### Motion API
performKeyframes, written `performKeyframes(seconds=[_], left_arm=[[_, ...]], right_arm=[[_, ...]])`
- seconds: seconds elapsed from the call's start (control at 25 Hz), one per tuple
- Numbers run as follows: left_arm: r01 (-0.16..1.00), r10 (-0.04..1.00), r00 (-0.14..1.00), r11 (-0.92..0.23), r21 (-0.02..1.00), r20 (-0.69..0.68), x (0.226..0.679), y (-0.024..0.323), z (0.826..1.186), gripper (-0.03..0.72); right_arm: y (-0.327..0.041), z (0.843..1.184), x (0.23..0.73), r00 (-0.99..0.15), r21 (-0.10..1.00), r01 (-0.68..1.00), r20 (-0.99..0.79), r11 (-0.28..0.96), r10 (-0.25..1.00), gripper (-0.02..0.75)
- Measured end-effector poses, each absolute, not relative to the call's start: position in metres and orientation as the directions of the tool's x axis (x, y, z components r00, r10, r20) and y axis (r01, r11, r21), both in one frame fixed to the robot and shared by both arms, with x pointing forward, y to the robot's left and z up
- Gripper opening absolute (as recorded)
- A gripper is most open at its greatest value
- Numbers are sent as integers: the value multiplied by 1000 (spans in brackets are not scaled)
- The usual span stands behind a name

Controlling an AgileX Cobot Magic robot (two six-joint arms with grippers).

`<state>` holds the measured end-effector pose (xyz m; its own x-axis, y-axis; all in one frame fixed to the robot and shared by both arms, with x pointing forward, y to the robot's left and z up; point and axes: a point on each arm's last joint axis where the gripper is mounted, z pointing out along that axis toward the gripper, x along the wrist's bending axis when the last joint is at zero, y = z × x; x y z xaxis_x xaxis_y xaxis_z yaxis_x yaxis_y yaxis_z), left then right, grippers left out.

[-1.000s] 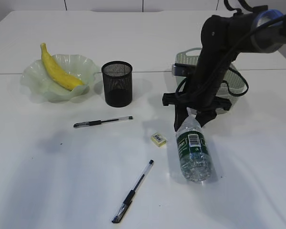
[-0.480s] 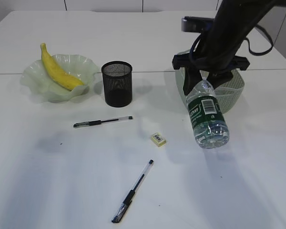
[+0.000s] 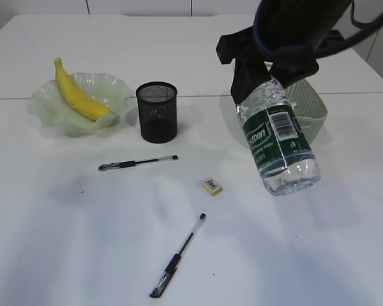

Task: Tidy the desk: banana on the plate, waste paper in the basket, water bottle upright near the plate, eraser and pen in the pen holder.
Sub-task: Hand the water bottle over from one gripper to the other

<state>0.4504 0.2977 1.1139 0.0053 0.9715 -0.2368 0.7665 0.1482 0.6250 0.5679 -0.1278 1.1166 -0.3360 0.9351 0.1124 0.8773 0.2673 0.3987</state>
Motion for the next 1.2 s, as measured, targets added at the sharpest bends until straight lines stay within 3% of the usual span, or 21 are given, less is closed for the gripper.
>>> performKeyframes(seconds=[0.28,0.56,1.2], left_arm=[[770,971,6,148,620,-240,450,297,1114,454],[776,970,6,148,614,-242,449,297,1113,454],[776,969,7,150,612,-246,449,297,1113,454]], right_arm=[[-148,1113,515,-364,456,843,89,287,927,353],[-170,1114,475,-382,639,732,99,235,919,353],[-164,1125,489,-439,811,547,66,208,896,351]])
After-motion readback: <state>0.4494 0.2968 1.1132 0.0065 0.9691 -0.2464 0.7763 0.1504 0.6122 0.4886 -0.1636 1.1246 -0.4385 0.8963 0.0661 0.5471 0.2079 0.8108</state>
